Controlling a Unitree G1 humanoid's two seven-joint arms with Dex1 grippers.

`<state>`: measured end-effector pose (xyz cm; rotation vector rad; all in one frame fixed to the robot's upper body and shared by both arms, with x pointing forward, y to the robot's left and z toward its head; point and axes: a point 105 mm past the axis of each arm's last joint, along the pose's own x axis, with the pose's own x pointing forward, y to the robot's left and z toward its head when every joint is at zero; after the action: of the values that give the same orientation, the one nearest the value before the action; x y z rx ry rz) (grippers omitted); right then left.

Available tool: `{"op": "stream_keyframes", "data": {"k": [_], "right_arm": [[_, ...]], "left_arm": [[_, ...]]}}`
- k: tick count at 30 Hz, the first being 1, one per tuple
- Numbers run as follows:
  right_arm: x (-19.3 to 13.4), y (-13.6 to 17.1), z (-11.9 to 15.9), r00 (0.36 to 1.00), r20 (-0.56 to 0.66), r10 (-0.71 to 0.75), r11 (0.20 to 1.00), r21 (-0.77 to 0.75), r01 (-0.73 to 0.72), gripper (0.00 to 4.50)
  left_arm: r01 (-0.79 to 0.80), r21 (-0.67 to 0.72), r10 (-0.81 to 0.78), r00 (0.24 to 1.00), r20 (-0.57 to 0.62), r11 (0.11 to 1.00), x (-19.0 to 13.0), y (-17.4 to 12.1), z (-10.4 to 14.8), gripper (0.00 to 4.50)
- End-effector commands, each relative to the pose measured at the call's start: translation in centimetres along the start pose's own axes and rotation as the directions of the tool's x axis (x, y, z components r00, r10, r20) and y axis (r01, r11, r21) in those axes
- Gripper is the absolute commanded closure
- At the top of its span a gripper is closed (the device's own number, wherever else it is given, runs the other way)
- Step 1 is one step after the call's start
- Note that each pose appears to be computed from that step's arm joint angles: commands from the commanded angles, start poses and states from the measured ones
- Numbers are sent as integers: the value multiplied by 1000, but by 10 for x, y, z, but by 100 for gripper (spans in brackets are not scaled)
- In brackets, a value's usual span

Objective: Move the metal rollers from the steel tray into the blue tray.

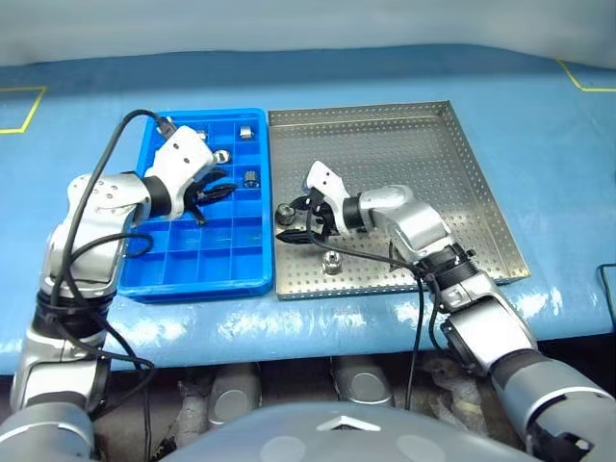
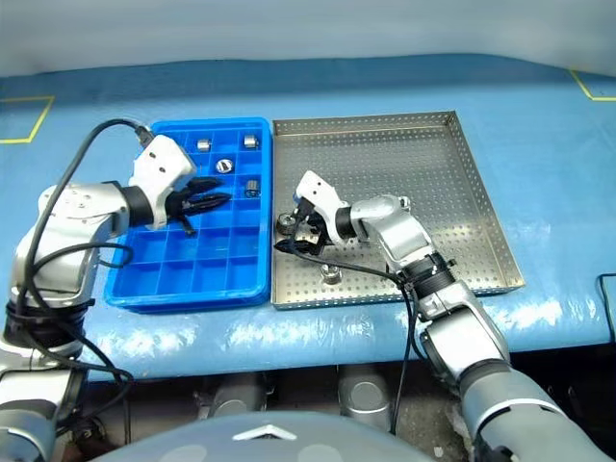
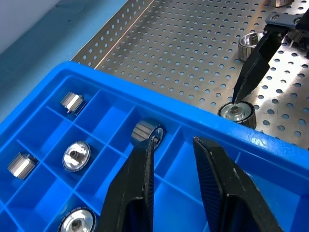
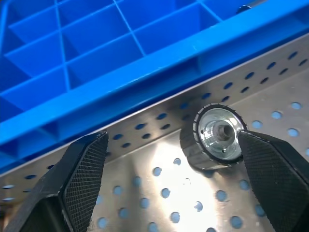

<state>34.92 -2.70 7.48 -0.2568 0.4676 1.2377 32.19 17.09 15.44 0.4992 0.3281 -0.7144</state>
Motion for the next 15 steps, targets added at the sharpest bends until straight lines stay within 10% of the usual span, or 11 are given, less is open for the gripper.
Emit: {"op": "stream_keyframes", "data": {"k": [1, 15], "right_arm": [[2, -6, 6, 1000, 4, -9, 999, -38, 9, 0], [4, -33, 12, 985, 55, -162, 987, 2, 162, 0]], "left_arm": [[-35, 20, 34, 999, 30, 999, -11, 2, 9, 312], [26, -6, -26, 999, 41, 1000, -1, -14, 8, 312]]}}
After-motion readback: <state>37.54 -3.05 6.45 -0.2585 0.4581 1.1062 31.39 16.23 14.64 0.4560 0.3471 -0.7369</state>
